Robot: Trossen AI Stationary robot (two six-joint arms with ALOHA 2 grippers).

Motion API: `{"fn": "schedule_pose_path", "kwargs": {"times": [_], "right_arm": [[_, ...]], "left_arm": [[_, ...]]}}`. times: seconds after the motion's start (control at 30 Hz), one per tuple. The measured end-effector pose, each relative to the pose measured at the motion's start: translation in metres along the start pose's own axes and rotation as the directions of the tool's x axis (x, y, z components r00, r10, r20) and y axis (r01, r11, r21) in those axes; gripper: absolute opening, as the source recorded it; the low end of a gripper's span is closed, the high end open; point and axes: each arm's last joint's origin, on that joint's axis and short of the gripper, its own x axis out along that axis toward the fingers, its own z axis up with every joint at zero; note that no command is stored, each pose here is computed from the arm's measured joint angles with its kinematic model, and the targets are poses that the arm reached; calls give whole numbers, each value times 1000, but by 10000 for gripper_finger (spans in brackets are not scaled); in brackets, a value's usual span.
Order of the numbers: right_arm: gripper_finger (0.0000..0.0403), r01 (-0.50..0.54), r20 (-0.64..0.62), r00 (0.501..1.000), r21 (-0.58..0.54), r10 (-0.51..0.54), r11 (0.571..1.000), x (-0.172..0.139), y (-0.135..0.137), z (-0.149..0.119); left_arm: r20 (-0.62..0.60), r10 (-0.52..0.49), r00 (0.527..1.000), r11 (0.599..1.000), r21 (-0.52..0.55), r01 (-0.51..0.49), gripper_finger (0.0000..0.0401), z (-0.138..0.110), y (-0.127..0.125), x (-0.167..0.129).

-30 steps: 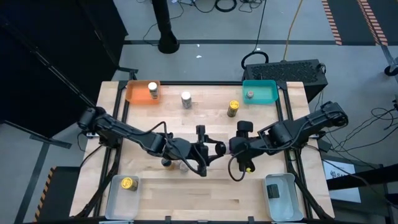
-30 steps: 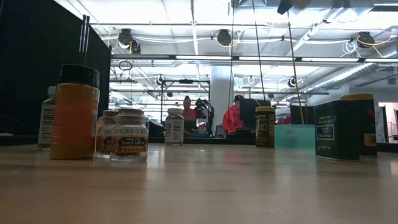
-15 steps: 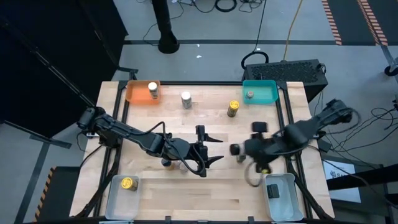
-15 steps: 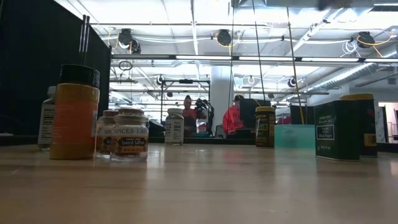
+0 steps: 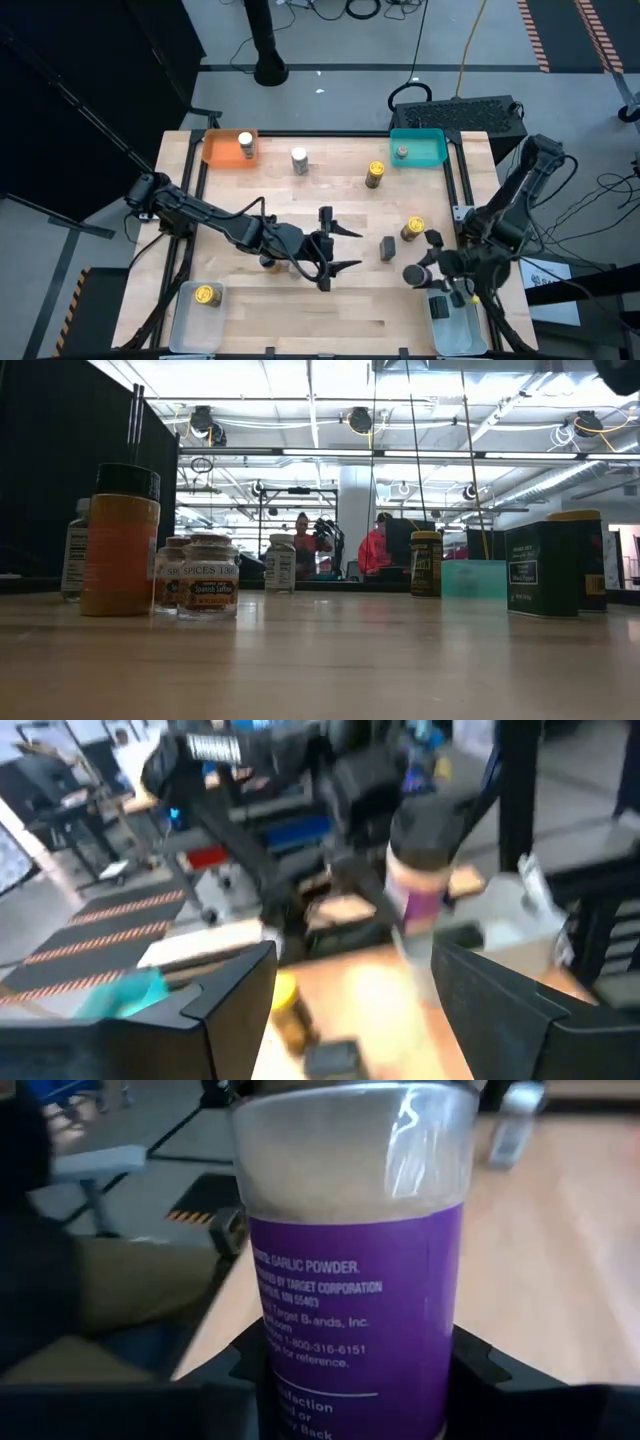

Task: Sort spices by type
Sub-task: Put the top black seasoning bottle into the gray bin

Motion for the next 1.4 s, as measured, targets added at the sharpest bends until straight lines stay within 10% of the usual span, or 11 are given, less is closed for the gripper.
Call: {"fn": "schedule_pose_path", "kwargs": {"times": [0.33, 0.67, 1.4], "right_arm": [[153, 163, 236, 964, -157, -124, 974, -15, 27, -22], [153, 328, 316, 907, -113, -279, 938, -14, 27, -23], [153, 417, 321, 875, -115, -364, 902, -3, 16, -14]], "left_arm": [[336, -26, 942, 996, -74, 53, 274, -25, -22, 51], [370, 34, 928, 997, -76, -7, 274, -43, -17, 113], [375, -51, 926, 991, -97, 94, 274, -47, -4, 129]]}}
